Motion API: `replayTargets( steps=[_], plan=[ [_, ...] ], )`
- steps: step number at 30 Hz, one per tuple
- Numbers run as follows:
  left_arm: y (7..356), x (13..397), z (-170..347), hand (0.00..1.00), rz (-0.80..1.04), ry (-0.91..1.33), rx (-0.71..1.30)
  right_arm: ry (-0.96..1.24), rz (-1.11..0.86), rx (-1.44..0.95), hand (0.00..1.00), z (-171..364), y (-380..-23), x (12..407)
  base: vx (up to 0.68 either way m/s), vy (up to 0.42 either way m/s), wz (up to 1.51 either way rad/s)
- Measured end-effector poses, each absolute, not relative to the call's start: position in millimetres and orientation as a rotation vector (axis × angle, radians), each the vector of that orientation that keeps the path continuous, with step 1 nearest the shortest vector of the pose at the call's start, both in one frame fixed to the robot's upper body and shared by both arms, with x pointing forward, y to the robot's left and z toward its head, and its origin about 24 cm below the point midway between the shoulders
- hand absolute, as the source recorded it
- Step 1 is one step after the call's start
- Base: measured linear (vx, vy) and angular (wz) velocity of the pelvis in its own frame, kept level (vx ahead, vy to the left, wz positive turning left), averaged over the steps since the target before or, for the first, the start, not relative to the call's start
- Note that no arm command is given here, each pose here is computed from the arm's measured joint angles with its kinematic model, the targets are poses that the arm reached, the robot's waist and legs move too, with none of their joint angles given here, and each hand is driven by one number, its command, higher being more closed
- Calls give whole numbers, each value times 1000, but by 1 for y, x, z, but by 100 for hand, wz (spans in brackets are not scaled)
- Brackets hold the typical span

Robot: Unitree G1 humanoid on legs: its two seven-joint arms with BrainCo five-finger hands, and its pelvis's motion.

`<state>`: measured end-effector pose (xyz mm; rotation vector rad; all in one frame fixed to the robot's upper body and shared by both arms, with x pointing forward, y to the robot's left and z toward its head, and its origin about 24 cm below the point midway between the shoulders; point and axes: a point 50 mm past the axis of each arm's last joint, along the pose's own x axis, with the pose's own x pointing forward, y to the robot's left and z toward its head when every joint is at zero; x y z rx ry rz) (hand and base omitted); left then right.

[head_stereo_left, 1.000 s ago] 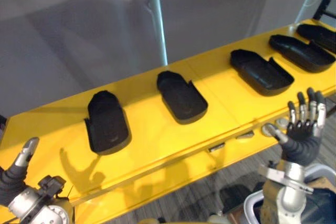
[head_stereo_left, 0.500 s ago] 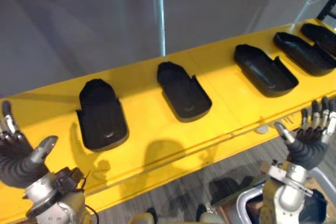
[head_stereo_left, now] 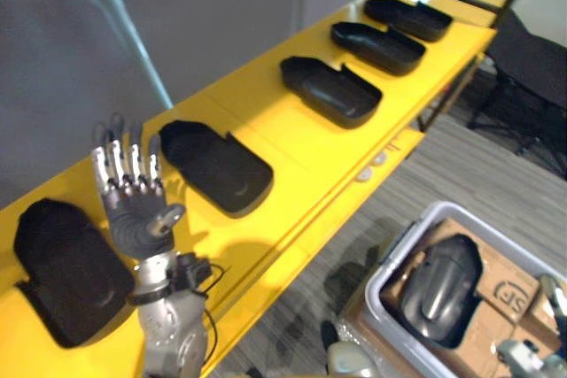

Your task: Walk over and take plastic housings, then place them on the shelf

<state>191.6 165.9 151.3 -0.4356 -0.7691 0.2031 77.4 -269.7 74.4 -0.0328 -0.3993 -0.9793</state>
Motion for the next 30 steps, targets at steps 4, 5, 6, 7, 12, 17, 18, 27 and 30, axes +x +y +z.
replayTargets(
  steps=[4, 5, 6, 7, 12, 17, 18, 27, 30],
  plan=[
    [176, 186, 141, 0, 318, -694, -396, -492, -746, 68, 0, 83, -244, 119, -51, 0, -94],
    [182, 182, 134, 0, 360, -657, -376, -539, -646, 75, 0, 91, -238, 134, -64, 129, -125],
    [187, 176, 128, 0, 388, -627, -358, -584, -564, 90, 0, 100, -234, 147, -76, 161, -95],
    [189, 173, 128, 0, 399, -622, -351, -602, -528, 98, 0, 103, -231, 153, -94, 178, -55],
    [208, 168, 144, 0, 467, -748, -287, -691, -382, 170, 0, 123, -214, 191, -122, 116, -7],
    [191, 184, 189, 0, 296, -1055, -216, -693, -375, 173, 0, 132, -213, 213, -85, 34, 7],
    [182, 187, 198, 0, 231, -1105, -196, -673, -398, 192, 0, 129, -213, 213, -39, 35, -32],
    [202, 174, 180, 0, 355, -943, -105, -552, -323, 188, 0, 93, -211, 171, -139, 76, -129],
    [210, 174, 175, 0, 398, -893, -73, -609, -271, 166, 0, 103, -205, 184, -150, -65, -78]
  ],
)
